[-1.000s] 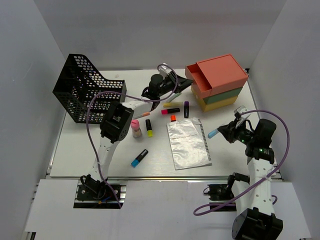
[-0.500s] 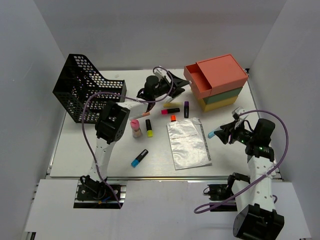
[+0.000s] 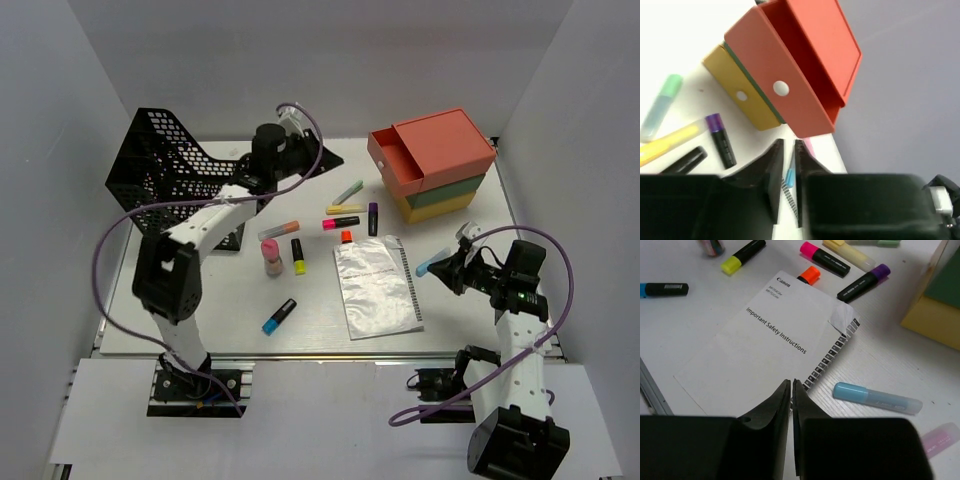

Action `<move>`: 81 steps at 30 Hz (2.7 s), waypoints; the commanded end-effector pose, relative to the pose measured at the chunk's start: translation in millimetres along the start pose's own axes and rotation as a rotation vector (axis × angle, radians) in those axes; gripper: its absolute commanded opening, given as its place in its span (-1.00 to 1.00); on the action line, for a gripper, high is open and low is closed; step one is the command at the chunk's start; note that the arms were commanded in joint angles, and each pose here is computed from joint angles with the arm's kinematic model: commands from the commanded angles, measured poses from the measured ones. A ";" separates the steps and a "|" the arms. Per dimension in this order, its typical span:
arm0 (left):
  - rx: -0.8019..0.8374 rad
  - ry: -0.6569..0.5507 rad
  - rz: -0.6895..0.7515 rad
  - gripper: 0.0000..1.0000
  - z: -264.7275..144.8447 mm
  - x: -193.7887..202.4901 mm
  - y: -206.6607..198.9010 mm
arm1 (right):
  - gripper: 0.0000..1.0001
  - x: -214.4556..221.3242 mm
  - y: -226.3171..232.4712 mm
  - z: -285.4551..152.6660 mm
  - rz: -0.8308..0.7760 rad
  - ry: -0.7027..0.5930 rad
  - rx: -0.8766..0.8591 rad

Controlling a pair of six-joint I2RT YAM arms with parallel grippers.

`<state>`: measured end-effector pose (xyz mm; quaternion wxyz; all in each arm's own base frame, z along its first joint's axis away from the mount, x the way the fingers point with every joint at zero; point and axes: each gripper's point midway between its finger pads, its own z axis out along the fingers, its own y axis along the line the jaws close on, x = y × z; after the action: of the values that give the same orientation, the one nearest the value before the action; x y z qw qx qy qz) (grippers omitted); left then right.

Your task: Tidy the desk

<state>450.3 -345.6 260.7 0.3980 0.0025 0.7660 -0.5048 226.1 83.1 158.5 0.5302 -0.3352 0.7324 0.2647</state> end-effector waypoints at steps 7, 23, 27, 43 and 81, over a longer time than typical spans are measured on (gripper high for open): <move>-0.519 0.091 0.406 -0.80 -159.4 15.4 34.4 | -0.68 -6.1 18.8 2.3 -0.100 -0.036 -0.080; -0.809 0.161 0.415 0.96 -267.8 74.0 86.4 | -0.37 -4.1 18.5 12.3 -0.089 0.007 -0.071; -0.859 0.193 0.384 0.96 -260.6 83.7 105.1 | -0.37 -3.9 16.8 12.5 -0.090 0.014 -0.061; -0.899 0.346 0.386 0.96 -222.5 104.8 117.3 | -0.37 -4.4 15.7 11.9 -0.090 0.017 -0.053; -1.035 0.617 0.475 0.35 -199.1 128.3 149.8 | -0.39 -6.7 15.9 10.2 -0.107 0.012 -0.043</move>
<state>298.2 -165.6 98.9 0.2013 0.1239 0.9699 0.0579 217.4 102.0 153.5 0.5177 -0.3791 0.7220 0.2589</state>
